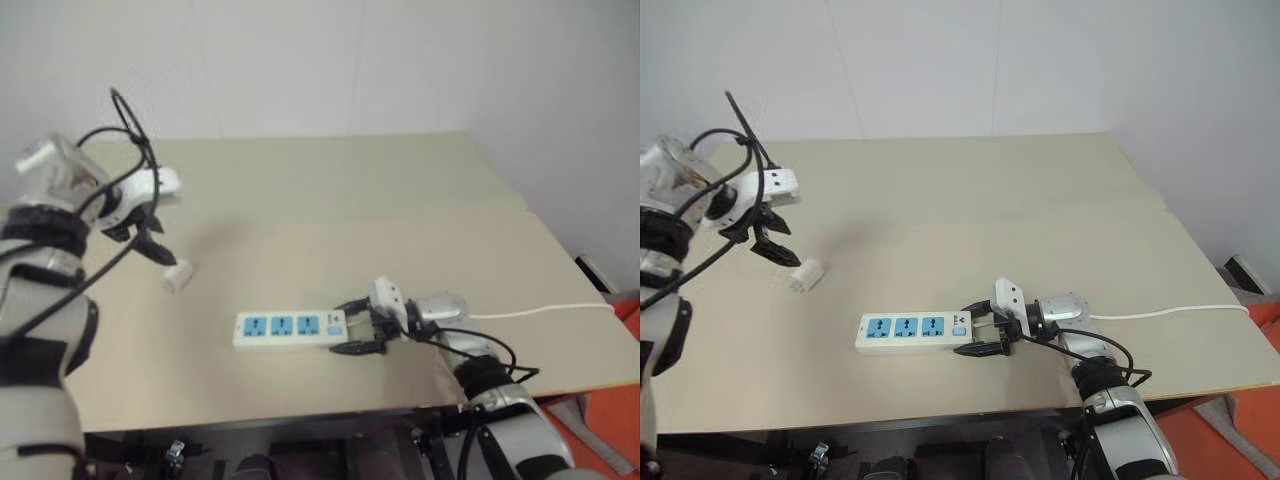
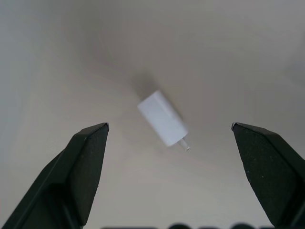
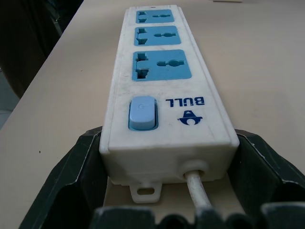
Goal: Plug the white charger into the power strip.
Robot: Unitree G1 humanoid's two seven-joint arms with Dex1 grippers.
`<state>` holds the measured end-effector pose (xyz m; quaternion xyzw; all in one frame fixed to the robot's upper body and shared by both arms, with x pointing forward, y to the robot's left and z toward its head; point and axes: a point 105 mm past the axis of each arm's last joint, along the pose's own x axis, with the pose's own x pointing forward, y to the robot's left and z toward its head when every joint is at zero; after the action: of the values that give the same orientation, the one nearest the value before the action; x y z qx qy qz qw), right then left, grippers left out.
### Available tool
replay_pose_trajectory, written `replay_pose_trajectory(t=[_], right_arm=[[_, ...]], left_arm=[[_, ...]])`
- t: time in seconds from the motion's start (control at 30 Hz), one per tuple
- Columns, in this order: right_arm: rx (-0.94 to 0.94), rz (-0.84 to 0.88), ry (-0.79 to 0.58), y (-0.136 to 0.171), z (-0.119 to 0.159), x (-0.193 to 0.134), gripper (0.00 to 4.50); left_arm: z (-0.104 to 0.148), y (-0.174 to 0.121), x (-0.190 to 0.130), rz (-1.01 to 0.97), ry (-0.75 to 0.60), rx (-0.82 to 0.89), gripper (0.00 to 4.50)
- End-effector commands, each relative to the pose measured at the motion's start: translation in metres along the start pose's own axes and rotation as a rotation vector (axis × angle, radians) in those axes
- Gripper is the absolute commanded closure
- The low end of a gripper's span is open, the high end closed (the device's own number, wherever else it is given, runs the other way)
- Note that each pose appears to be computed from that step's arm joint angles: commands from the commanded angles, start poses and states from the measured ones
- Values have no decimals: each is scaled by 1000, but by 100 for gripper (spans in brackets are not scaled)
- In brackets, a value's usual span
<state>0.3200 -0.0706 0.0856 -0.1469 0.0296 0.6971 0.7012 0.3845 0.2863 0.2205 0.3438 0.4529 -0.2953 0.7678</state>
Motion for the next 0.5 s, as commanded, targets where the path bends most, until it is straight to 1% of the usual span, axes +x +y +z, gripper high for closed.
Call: replay_pose_trajectory(t=[0.03, 0.13, 0.27, 0.5], right_arm=[[7, 11, -17, 4, 1, 3, 107], [8, 7, -19, 4, 2, 3, 107], [7, 4, -19, 5, 2, 2, 107], [9, -2, -28, 7, 4, 3, 107]], left_arm=[[-6, 12, -6, 107, 61, -137, 0], [-8, 13, 1, 144, 92, -229, 0], [-2, 9, 17, 147, 50, -312, 0], [10, 3, 37, 154, 13, -363, 0]])
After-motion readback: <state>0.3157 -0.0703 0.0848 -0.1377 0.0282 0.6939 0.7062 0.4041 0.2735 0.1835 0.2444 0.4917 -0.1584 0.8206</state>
